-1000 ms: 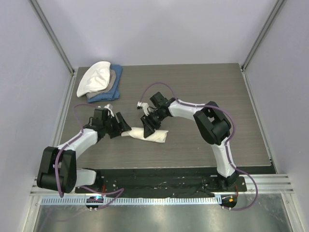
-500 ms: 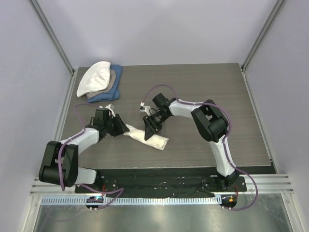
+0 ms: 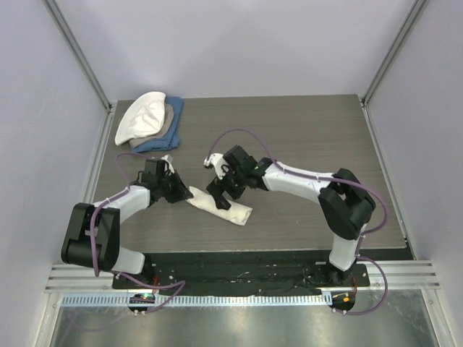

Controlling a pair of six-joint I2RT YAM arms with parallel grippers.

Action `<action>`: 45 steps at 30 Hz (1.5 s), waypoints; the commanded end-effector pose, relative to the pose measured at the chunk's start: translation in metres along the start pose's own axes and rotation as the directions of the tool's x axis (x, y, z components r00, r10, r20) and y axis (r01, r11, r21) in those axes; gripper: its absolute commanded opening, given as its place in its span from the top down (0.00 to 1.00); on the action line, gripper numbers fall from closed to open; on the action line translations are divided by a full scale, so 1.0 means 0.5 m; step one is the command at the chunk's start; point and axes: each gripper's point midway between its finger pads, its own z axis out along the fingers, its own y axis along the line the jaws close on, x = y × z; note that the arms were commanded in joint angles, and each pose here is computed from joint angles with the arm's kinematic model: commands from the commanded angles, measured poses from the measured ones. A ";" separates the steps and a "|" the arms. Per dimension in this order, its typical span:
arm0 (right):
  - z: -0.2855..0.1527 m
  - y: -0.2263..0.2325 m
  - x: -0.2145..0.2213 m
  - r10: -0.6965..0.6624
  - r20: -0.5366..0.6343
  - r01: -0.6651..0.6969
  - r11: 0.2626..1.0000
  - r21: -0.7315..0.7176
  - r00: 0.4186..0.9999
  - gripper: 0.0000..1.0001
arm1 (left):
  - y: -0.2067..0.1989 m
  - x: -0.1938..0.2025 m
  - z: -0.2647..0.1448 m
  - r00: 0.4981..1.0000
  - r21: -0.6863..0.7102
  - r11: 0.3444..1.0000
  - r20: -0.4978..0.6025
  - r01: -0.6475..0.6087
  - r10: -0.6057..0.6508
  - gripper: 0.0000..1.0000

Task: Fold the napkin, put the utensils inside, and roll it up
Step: Roll the napkin with the utensil

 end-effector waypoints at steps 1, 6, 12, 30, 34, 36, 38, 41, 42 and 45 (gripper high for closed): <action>-0.042 -0.005 -0.092 -0.311 0.132 0.243 0.894 0.376 0.941 0.03 | -0.013 -0.006 -0.001 1.000 0.002 1.000 -0.027 0.013 -0.013 1.00; -0.016 0.032 -0.088 -0.463 0.065 0.380 0.793 0.477 0.884 0.01 | -0.015 -0.010 -0.005 1.000 -0.003 1.000 -0.024 0.015 -0.015 1.00; 0.035 0.014 -0.057 -0.459 -0.041 0.422 0.773 0.474 0.887 0.01 | -0.019 -0.013 -0.007 1.000 -0.001 1.000 -0.023 0.014 -0.014 1.00; 0.059 -0.068 0.032 -0.159 -0.127 0.197 0.895 0.400 0.979 0.49 | -0.057 -0.090 -0.066 0.994 -0.025 0.999 0.106 -0.020 0.023 0.31; 0.031 -0.118 0.055 0.030 -0.071 0.004 0.897 0.443 0.997 0.53 | -0.070 -0.133 -0.114 0.982 -0.052 0.998 0.184 -0.025 0.035 0.11; 0.016 -0.147 0.076 0.147 -0.033 -0.113 0.868 0.484 0.989 0.54 | -0.081 -0.149 -0.141 0.976 -0.043 0.999 0.216 -0.028 0.037 0.09; -0.014 -0.198 0.093 0.227 0.005 -0.191 0.807 0.559 0.974 0.55 | -0.088 -0.158 -0.161 0.973 -0.044 0.998 0.227 -0.034 0.043 0.07; -0.043 -0.263 0.149 0.376 0.059 -0.326 0.701 0.634 0.925 0.55 | -0.099 -0.165 -0.192 0.969 -0.044 0.997 0.238 -0.057 0.066 0.05; -0.048 -0.275 0.159 0.412 0.081 -0.364 0.676 0.641 0.907 0.56 | -0.102 -0.169 -0.204 0.965 -0.042 0.997 0.251 -0.065 0.074 0.05; -0.071 -0.310 0.183 0.465 0.140 -0.433 0.615 0.659 0.874 0.55 | -0.100 -0.176 -0.232 0.957 -0.048 0.996 0.275 -0.077 0.087 0.01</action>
